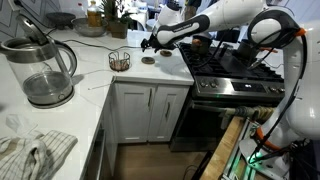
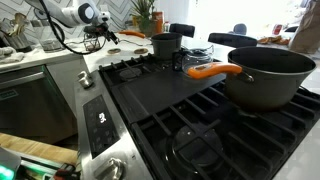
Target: Slide the coaster on the left to the edge of the kitchen counter, pick up the coaster at the edge of the kitchen counter and put it in the coaster holder
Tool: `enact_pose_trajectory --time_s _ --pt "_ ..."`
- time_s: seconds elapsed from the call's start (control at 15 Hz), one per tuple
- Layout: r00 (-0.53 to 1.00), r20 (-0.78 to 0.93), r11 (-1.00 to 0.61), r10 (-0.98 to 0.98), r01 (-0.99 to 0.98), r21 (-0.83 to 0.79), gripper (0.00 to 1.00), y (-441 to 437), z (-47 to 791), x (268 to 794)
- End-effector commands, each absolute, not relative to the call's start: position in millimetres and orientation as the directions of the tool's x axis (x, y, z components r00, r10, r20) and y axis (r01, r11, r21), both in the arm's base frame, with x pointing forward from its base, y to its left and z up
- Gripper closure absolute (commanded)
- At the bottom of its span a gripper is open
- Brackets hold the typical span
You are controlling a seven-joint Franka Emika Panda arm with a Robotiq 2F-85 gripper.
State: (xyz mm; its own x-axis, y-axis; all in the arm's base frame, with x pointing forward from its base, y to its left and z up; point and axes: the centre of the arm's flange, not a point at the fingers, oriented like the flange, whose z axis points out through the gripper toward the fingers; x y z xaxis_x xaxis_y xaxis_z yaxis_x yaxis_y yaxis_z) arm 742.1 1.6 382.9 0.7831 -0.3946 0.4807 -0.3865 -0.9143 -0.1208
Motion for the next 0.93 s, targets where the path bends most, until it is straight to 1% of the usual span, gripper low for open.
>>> enact_pose_trajectory --time_s 0.0,0.13,0.33,0.87 --pt "0.780 0.491 -0.916 -0.389 -0.382 -0.119 0.00 1 378 744" --pt "0.779 0.497 -0.918 -0.384 -0.379 -0.116 0.00 1 374 745" --pt "0.778 0.493 -0.916 -0.389 -0.383 -0.118 0.00 -1 362 762" --pt "0.787 0.518 -0.923 -0.336 -0.384 -0.017 0.00 -2 333 781"
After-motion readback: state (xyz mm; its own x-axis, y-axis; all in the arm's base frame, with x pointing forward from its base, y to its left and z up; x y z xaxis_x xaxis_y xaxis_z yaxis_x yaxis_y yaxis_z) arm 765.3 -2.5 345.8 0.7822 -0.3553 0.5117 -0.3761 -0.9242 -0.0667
